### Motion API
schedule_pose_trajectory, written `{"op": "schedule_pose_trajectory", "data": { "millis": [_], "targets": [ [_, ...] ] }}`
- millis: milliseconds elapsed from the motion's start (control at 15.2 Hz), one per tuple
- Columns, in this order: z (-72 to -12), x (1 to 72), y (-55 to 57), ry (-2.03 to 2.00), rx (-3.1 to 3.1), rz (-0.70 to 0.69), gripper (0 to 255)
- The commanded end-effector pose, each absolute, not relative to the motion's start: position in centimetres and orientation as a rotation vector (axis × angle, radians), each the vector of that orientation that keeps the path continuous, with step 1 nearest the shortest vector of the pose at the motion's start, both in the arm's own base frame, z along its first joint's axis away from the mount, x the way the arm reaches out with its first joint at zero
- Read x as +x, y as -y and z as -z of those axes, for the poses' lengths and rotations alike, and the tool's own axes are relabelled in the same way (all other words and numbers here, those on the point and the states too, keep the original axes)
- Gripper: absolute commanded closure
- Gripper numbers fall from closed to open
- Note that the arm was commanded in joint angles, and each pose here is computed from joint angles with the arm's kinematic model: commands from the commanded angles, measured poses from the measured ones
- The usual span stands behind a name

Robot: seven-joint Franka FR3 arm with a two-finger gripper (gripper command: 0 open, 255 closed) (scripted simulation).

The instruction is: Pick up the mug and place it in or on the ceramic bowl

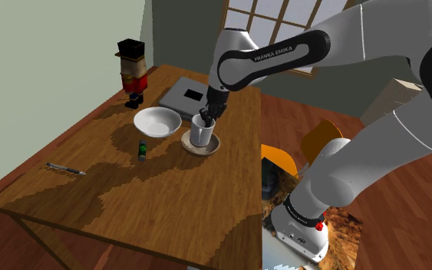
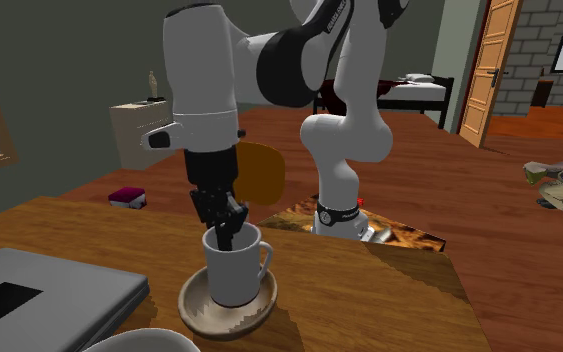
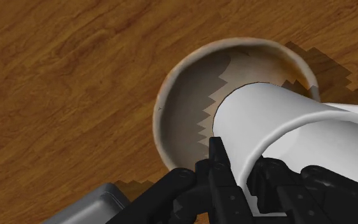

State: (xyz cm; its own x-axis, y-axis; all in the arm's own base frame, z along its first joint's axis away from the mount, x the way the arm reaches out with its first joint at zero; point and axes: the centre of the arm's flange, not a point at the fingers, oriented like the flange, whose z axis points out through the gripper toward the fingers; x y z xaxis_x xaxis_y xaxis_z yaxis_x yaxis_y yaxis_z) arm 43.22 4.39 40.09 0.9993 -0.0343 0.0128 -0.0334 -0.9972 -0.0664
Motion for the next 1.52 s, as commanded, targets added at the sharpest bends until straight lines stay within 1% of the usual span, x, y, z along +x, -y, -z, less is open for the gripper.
{"op": "schedule_pose_trajectory", "data": {
  "millis": [0,330,396,726,990,1452],
  "targets": [
    [-39.9,43.3,-4.4,-0.052,-3.075,0.023,255],
    [-39.9,43.3,-4.4,-0.052,-3.075,0.023,255],
    [-39.9,43.3,-4.4,-0.052,-3.075,0.023,0],
    [-39.9,43.3,-4.4,-0.052,-3.075,0.023,0],
    [-44.9,43.2,-4.0,-0.052,-3.075,0.023,0],
    [-44.9,43.2,-4.0,-0.052,-3.075,0.023,0]
  ]
}}
